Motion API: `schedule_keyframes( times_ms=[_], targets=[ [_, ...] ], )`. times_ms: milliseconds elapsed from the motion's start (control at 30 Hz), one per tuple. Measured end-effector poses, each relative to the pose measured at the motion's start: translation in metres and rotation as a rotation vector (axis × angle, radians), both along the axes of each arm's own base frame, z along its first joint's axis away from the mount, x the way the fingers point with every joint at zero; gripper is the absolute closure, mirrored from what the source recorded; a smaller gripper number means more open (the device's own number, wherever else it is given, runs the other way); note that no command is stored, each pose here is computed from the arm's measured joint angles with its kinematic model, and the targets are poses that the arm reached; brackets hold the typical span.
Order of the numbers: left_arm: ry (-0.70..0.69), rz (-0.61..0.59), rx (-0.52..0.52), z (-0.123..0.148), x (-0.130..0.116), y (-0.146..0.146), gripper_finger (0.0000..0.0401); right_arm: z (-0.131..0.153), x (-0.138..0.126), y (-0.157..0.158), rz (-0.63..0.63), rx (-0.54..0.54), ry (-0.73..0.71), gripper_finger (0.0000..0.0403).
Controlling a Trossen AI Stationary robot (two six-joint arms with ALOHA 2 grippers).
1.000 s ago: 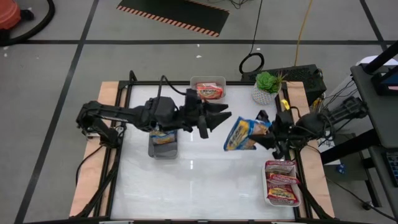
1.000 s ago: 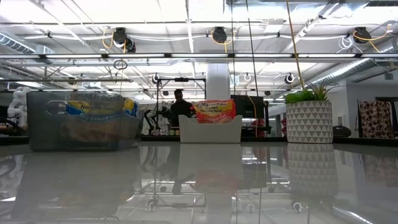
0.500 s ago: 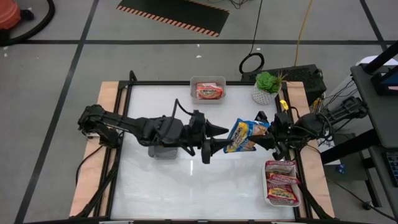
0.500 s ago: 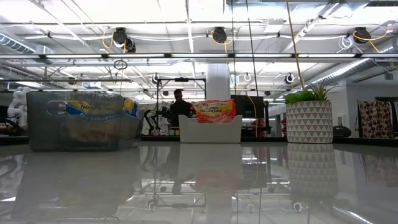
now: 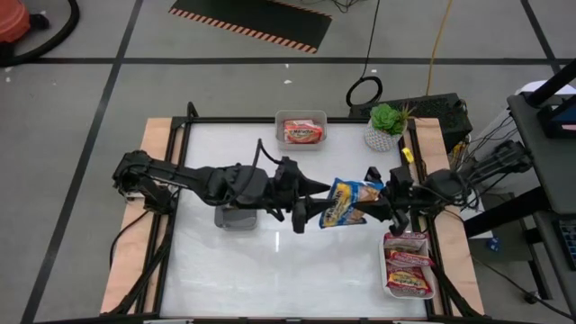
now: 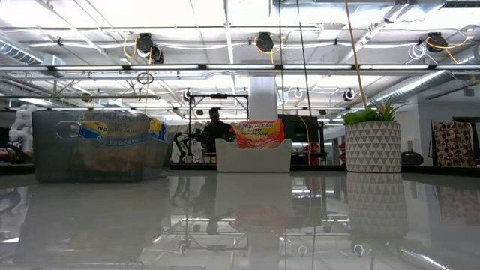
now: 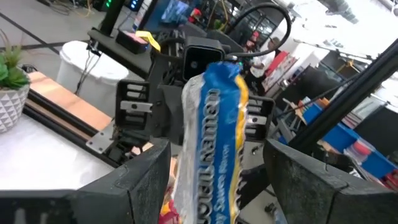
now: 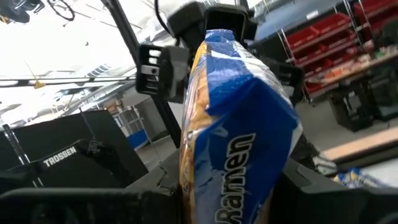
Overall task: Sort Maruchan noodles
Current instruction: Put the blue noodle pack into the black bin
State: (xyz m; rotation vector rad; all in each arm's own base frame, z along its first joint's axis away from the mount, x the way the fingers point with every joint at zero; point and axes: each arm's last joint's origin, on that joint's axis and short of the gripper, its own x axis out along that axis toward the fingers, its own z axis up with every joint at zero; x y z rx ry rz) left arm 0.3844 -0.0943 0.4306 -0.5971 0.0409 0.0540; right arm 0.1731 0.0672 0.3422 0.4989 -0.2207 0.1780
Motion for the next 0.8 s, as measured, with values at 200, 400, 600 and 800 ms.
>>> schedule_keyframes(
  times_ms=[200, 400, 600, 800],
  targets=[
    [0.072, -0.017, 0.008, -0.016, 0.009, -0.005, 0.0144, -0.01, 0.012, 0.005, 0.013, 0.031, 0.06, 0.0278],
    [0.096, -0.019, -0.038, -0.03, 0.02, -0.012, 0.0144, -0.019, 0.023, 0.01, 0.025, 0.074, 0.108, 0.0278],
    [0.121, -0.032, -0.035, -0.034, 0.019, -0.018, 0.0144, -0.021, 0.026, 0.011, 0.032, 0.103, 0.117, 0.0278],
    [0.191, -0.056, -0.01, -0.041, 0.015, -0.027, 0.0144, -0.019, 0.024, 0.011, 0.031, 0.107, 0.107, 0.0277]
  ],
)
